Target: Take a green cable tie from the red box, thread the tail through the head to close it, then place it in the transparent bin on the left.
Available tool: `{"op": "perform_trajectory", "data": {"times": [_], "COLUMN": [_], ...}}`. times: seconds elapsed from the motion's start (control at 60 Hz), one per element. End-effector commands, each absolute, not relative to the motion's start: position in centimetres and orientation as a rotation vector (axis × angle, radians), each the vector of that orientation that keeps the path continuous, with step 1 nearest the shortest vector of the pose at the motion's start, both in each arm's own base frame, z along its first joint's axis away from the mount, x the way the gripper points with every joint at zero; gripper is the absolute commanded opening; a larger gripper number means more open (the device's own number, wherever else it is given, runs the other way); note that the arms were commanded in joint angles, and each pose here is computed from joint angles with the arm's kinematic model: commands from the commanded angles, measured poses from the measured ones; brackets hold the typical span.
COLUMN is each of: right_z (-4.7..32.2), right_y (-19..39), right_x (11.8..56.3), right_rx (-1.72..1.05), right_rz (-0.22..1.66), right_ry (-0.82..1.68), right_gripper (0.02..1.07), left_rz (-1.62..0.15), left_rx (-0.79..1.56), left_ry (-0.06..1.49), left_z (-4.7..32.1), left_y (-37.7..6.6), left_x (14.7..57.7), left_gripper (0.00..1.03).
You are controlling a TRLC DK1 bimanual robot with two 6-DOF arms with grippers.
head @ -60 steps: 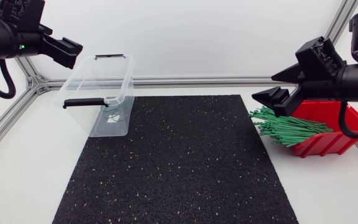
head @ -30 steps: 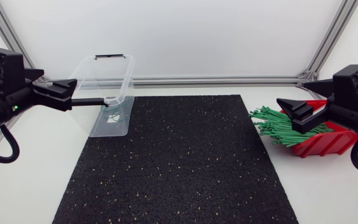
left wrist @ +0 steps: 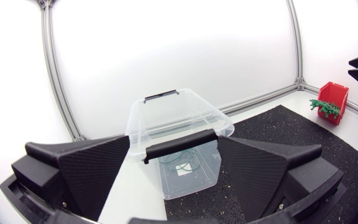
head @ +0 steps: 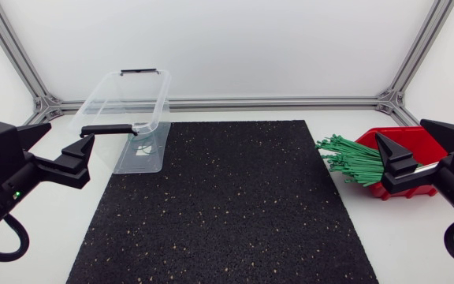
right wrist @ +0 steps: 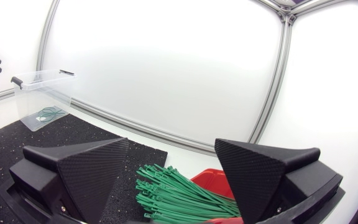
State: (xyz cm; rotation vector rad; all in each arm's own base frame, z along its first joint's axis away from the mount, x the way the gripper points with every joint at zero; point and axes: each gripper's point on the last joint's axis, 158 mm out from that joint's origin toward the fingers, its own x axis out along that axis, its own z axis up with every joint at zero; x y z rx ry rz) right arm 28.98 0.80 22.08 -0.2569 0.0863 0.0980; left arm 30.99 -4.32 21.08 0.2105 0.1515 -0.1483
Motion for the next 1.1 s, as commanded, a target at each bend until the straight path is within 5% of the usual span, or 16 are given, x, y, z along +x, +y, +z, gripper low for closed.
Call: {"op": "perform_trajectory", "data": {"times": [0.0,1.083], "right_z": [21.0,14.9], "right_y": [0.8,-0.2], "right_x": [28.4,25.4], "right_rx": [-0.207,0.000], "right_rz": [0.087,-0.010], "right_ry": [0.088,0.057], "right_gripper": [1.03,1.03], "left_rz": [-0.146,-0.017], "left_rx": [0.183,0.003], "left_ry": [0.135,0.098], "left_z": [20.3,13.3], "left_y": [-4.5,-0.3], "left_x": [30.2,25.6], "left_gripper": [0.99,0.99]}}
